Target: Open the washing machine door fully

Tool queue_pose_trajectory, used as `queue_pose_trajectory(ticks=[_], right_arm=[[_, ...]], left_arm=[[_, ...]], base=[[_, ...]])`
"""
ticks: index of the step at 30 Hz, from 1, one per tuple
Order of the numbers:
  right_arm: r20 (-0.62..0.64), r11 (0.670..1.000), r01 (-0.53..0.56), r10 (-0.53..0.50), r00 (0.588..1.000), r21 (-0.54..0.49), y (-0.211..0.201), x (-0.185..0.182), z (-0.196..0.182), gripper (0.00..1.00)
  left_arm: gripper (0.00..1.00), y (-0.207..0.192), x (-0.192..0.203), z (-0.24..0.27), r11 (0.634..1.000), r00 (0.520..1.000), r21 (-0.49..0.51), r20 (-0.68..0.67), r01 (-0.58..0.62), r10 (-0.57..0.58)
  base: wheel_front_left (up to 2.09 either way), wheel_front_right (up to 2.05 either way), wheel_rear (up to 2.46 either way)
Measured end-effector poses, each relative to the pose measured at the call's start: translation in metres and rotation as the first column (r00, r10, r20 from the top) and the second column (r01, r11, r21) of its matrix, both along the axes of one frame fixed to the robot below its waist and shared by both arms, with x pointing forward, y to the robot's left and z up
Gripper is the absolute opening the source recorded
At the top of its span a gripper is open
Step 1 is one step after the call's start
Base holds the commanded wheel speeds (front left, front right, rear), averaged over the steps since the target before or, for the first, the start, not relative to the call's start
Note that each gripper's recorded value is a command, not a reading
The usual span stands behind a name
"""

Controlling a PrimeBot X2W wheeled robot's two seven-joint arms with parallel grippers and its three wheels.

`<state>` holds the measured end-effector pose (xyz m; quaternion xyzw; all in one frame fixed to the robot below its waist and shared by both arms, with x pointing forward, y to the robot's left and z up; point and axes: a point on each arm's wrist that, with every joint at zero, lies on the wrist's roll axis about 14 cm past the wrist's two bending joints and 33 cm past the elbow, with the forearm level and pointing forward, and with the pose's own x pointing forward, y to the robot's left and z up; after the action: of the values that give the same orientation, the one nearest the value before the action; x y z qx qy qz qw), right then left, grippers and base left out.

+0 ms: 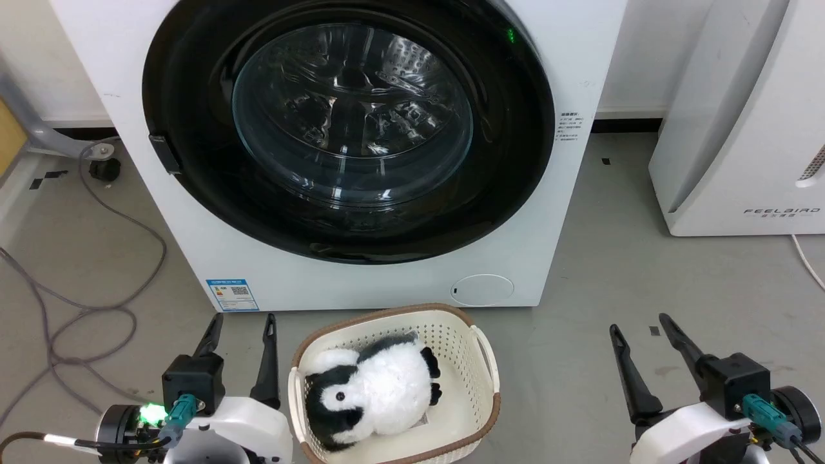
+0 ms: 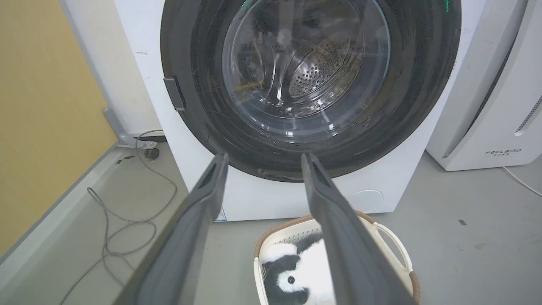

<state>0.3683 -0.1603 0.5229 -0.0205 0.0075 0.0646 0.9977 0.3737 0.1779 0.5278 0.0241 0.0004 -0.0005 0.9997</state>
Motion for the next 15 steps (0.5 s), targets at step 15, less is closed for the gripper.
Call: queue_pose_trajectory(ticks=[15], right_arm=[[0.041,0.998,0.007,-0.01,0.999,0.067,-0.003,0.0009,0.0092,1.0]], left_arm=[[1.0,-0.0014,0.0002,0.0028,1.0,1.0,-0.01,0.025,-0.006,0.006]], base=[[0.0,0.0,0.0]])
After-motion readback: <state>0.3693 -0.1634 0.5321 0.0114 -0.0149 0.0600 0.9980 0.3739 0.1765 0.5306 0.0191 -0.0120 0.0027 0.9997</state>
